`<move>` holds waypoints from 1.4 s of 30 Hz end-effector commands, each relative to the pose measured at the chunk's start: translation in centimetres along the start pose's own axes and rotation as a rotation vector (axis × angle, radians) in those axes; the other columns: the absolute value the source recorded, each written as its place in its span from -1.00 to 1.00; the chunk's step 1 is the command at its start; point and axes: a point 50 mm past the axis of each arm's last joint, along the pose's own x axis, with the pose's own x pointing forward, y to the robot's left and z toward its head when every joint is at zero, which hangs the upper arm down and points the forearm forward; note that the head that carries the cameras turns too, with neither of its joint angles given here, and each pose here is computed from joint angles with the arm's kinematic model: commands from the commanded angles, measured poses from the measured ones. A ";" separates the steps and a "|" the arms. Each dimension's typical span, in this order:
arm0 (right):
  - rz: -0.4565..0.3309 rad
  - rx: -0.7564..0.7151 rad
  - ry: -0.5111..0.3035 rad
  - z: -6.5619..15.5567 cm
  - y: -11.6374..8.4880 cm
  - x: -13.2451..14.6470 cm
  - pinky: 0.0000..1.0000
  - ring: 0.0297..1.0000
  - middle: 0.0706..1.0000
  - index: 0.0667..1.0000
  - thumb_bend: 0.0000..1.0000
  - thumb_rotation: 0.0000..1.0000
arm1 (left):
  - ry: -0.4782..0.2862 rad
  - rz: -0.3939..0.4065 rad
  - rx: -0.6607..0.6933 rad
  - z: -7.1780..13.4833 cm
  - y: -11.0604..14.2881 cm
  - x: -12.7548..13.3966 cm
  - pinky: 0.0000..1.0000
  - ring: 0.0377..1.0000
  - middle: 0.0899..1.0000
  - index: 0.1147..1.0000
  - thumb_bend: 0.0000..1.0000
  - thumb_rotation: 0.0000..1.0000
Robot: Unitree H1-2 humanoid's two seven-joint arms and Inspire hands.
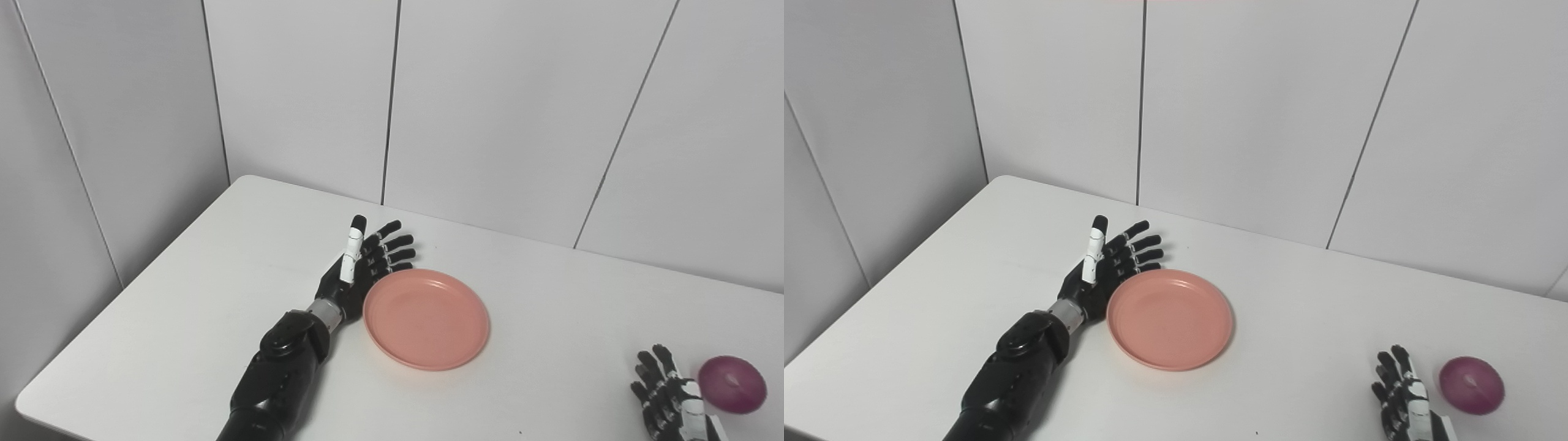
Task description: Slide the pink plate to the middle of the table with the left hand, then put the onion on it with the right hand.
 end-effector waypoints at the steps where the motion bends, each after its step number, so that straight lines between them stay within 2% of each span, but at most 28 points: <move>1: 0.027 0.039 0.024 -1.0 1.4 -0.1 1.00 1.00 0.92 0.97 0.76 1.00 | 0.137 0.016 -0.016 -3.7 -0.6 -1.4 0.54 0.59 0.63 0.72 0.83 1.00; 12: 0.031 0.039 0.011 -0.8 2.7 0.1 1.00 1.00 0.90 0.94 0.83 1.00 | 0.214 -0.098 0.020 -4.7 -4.8 -2.0 0.60 0.61 0.63 0.73 0.82 1.00; 20: 0.021 0.033 0.020 -0.3 4.1 0.2 1.00 1.00 0.88 0.93 0.86 1.00 | 0.286 -0.197 0.059 -5.4 -6.4 -3.7 0.64 0.64 0.67 0.76 0.81 1.00; 32: 0.025 0.025 0.025 0.2 5.4 0.5 1.00 1.00 0.88 0.91 0.91 1.00 | 0.309 -0.227 0.036 -5.8 -7.5 -4.3 0.68 0.66 0.67 0.76 0.78 1.00; 42: 0.027 0.025 0.024 0.4 6.0 0.6 1.00 1.00 0.87 0.92 0.86 1.00 | 0.305 -0.234 0.066 -5.2 -6.8 -3.8 0.67 0.67 0.72 0.78 0.78 1.00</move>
